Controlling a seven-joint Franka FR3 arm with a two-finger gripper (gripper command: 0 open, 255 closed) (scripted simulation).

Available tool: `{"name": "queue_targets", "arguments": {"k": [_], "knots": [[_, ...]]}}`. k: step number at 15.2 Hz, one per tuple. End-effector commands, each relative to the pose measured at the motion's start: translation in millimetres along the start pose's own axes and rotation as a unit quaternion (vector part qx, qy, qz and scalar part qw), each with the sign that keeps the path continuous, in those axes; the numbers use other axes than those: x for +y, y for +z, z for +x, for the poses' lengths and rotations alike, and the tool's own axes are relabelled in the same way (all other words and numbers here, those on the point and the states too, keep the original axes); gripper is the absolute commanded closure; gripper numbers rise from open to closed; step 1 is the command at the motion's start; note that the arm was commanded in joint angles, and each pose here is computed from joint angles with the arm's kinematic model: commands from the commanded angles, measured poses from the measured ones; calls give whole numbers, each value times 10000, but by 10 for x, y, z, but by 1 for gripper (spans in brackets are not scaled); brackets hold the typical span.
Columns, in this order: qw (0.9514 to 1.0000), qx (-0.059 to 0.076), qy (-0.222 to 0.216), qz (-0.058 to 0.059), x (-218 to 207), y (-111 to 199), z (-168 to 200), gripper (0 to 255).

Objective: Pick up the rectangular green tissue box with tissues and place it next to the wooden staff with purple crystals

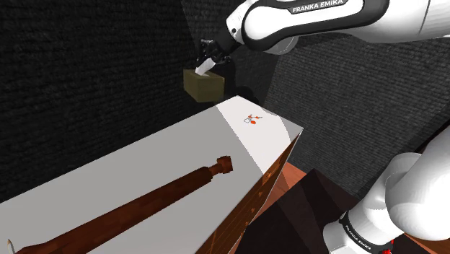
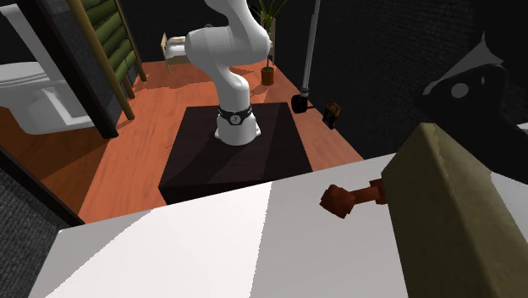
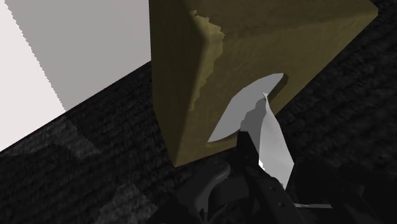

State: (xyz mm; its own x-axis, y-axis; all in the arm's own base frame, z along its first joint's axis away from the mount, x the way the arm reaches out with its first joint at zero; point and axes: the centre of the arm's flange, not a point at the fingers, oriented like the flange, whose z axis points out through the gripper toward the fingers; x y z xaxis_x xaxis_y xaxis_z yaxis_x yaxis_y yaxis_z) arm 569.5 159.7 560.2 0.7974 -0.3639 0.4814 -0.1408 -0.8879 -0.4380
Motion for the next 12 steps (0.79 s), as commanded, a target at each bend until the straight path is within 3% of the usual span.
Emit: {"name": "queue_targets", "arguments": {"k": [1,12], "knots": [[10000,3,0,1,47,79,-47,255],[10000,3,0,1,301,520,-327,255]]}}
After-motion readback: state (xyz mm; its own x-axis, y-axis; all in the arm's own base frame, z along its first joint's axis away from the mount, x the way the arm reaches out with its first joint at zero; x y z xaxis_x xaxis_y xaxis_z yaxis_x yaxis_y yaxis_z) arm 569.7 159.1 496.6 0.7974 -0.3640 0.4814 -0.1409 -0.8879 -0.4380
